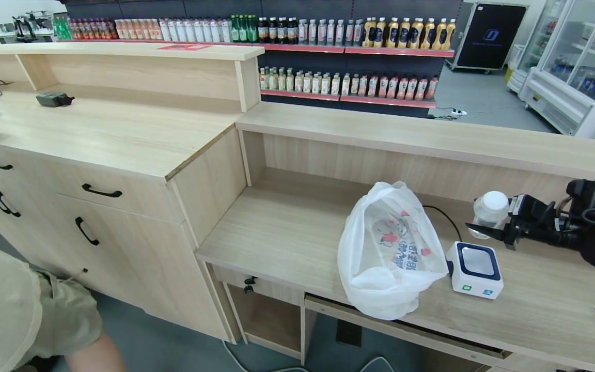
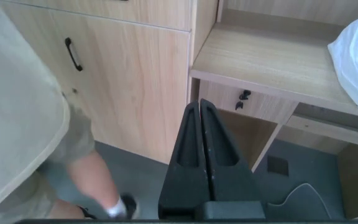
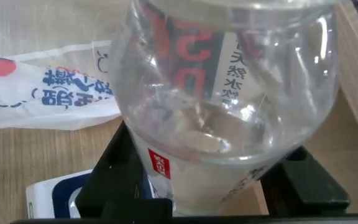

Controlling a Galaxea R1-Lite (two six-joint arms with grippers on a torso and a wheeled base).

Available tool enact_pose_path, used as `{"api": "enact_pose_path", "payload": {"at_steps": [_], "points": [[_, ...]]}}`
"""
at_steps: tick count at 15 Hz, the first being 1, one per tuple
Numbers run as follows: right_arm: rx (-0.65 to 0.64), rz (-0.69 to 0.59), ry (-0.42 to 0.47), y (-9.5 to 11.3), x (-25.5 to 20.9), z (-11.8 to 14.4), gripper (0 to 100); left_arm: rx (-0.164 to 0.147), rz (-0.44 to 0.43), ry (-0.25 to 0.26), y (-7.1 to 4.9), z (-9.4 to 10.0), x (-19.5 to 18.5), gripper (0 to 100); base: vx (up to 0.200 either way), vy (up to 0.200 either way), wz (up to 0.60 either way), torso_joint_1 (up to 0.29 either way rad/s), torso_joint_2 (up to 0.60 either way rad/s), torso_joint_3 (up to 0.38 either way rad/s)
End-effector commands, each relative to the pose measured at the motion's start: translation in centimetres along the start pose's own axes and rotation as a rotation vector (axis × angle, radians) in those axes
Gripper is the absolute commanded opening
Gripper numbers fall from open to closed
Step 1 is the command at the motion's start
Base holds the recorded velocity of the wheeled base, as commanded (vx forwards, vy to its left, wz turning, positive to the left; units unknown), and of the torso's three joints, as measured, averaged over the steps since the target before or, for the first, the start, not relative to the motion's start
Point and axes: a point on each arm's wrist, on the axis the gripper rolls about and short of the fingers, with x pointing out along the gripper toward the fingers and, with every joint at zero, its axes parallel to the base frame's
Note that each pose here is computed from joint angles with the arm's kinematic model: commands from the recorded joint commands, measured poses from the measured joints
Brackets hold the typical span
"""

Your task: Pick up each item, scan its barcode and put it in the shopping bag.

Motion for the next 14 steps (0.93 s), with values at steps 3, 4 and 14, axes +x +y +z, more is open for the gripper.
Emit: {"api": "enact_pose_path", "payload": {"at_steps": [3,4,14], "points": [[0.0,0.022,-0.017,0.4,1.5,-0.6,0,0.0,0.001,0.0,0.0,0.0,0.0,0,0.0,0.0,0.0,0.0,0.0,0.0],[-0.01,0.019,-0.018,0.2,1.7,-0.7,0,0.0,0.001,0.0,0.0,0.0,0.0,0,0.0,0.0,0.0,0.0,0.0,0.0],[-0.02,0.034,-0.019,0.9,3.3,-3.0,0,0.0,0.001,0.0,0.0,0.0,0.0,0,0.0,0.0,0.0,0.0,0.0,0.0]]}}
